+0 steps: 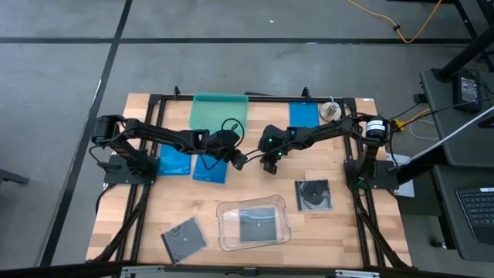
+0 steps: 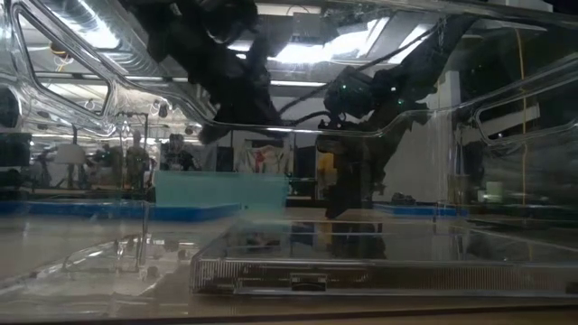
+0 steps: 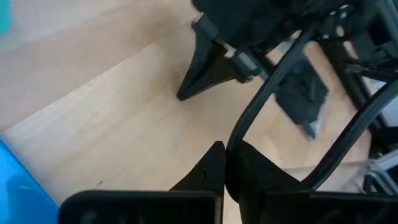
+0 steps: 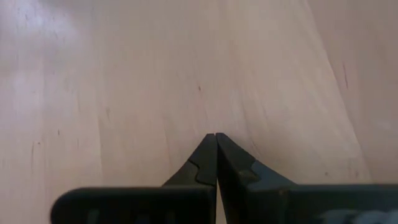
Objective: Pick & place jewel cases by type
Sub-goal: Put the bottom right blue CD case into the green bin
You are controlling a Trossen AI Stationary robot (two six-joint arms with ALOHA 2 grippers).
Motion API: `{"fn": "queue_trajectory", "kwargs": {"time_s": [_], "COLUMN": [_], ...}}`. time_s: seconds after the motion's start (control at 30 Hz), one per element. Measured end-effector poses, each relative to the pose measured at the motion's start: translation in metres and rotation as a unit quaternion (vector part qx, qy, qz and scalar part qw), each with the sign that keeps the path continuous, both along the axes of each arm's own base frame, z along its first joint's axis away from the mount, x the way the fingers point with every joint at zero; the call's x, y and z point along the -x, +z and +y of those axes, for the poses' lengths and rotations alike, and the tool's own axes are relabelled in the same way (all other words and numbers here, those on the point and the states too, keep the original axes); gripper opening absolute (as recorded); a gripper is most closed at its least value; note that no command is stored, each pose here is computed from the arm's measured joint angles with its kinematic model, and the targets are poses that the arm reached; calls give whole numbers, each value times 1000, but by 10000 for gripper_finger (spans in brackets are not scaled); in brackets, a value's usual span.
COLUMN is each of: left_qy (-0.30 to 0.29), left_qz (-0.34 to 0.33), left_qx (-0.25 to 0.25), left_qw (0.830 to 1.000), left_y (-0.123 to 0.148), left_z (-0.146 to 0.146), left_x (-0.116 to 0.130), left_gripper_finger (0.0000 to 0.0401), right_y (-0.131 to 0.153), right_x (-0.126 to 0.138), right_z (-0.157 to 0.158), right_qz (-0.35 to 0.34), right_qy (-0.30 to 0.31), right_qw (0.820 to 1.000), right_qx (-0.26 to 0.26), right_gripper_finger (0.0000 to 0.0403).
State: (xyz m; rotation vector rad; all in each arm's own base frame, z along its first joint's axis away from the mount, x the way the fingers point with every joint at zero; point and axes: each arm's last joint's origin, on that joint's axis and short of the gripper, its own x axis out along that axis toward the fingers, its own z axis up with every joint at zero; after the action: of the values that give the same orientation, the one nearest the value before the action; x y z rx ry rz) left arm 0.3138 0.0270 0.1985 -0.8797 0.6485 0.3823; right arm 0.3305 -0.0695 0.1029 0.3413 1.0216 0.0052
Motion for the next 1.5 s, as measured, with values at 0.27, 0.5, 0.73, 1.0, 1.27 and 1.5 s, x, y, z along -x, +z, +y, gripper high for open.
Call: {"fn": "queue_trajectory", "kwargs": {"time_s": [0.27, 0.5, 0.73, 1.0, 1.27, 1.5], "left_qy": [8, 12, 49, 76, 91, 60], "left_qz": [-78, -162, 100, 232, 194, 172], "left_qx": [-35, -65, -42, -12, 37, 55], "left_qw": [996, 985, 993, 970, 976, 982], "left_y": [57, 95, 63, 3, -40, -60], "left_z": [19, 23, 19, 13, 10, 6], "left_x": [23, 42, 84, 112, 119, 104], "left_gripper_finger": [39, 129, 181, 103, 6, 1], "right_y": [0, 0, -1, 0, 0, 0], "right_x": [2, 1, 2, 1, 1, 1], "right_z": [-6, -6, -6, -6, -6, -6], "right_qz": [-7, -8, -6, -9, -8, -6], "right_qy": [9, 8, 8, 7, 6, 0], "right_qw": [1000, 1000, 1000, 1000, 1000, 1000], "right_qx": [-1, 3, 5, 6, 6, 2], "right_gripper_finger": [7, 7, 7, 7, 7, 7]}}
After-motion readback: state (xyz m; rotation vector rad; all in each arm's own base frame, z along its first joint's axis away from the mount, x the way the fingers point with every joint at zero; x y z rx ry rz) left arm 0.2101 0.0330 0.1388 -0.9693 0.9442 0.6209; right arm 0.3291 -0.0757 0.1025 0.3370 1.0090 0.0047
